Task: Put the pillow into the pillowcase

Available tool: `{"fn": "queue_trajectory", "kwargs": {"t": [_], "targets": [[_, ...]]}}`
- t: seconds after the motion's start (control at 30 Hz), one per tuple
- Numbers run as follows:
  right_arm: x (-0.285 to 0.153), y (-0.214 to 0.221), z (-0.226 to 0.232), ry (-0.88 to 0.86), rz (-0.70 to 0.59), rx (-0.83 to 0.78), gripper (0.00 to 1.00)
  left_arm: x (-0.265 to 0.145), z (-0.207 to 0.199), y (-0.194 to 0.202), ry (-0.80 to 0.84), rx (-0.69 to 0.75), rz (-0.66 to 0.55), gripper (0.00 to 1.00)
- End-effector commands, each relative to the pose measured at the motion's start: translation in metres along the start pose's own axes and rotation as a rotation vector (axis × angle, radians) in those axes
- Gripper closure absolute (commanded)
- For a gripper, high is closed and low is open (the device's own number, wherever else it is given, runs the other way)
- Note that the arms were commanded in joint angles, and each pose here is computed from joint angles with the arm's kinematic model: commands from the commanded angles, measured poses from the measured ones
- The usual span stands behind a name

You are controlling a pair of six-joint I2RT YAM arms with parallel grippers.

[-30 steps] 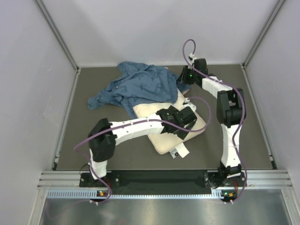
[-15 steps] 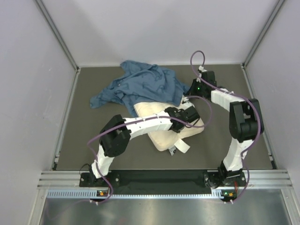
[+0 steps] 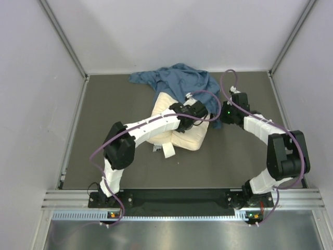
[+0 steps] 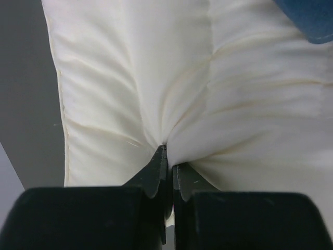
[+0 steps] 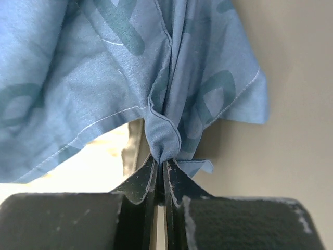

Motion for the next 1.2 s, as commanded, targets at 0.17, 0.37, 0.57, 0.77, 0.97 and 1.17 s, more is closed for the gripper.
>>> {"fn": "queue_trajectory", "kwargs": {"t": [0.17, 0.37, 0.57, 0.77, 0.97, 1.17], "targets": [[-0.032, 0.011, -0.028, 0.153, -0.019, 0.003, 0.31, -0.093, 0.037, -0.084, 0.095, -0.211, -0.321, 1.00], [-0.031, 0.000, -0.039, 0.216, -0.078, 0.025, 0.19, -0.118, 0.049, -0.097, 0.127, -0.236, -0.359, 1.00], [-0.004, -0.021, -0.046, 0.255, -0.117, 0.112, 0.18, -0.133, 0.062, -0.103, 0.118, -0.240, -0.396, 1.00], [0.022, -0.053, -0.060, 0.327, -0.158, 0.167, 0.18, -0.140, 0.071, -0.106, 0.096, -0.235, -0.407, 1.00], [0.042, -0.082, -0.057, 0.332, -0.182, 0.137, 0.18, -0.150, 0.080, -0.112, 0.094, -0.236, -0.436, 1.00], [0.054, -0.087, -0.053, 0.307, -0.136, 0.090, 0.91, -0.148, 0.082, -0.117, 0.088, -0.224, -0.438, 1.00]]}}
Point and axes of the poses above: each gripper's point midway between its finger pads, its own x axis out along the fingers, its own z axis along the line the jaws close on, y = z × x, the point moved 4 cm from there along -x, back along the fingers, and after that the axes turned 5 degrees about x, right-handed, at the moved point
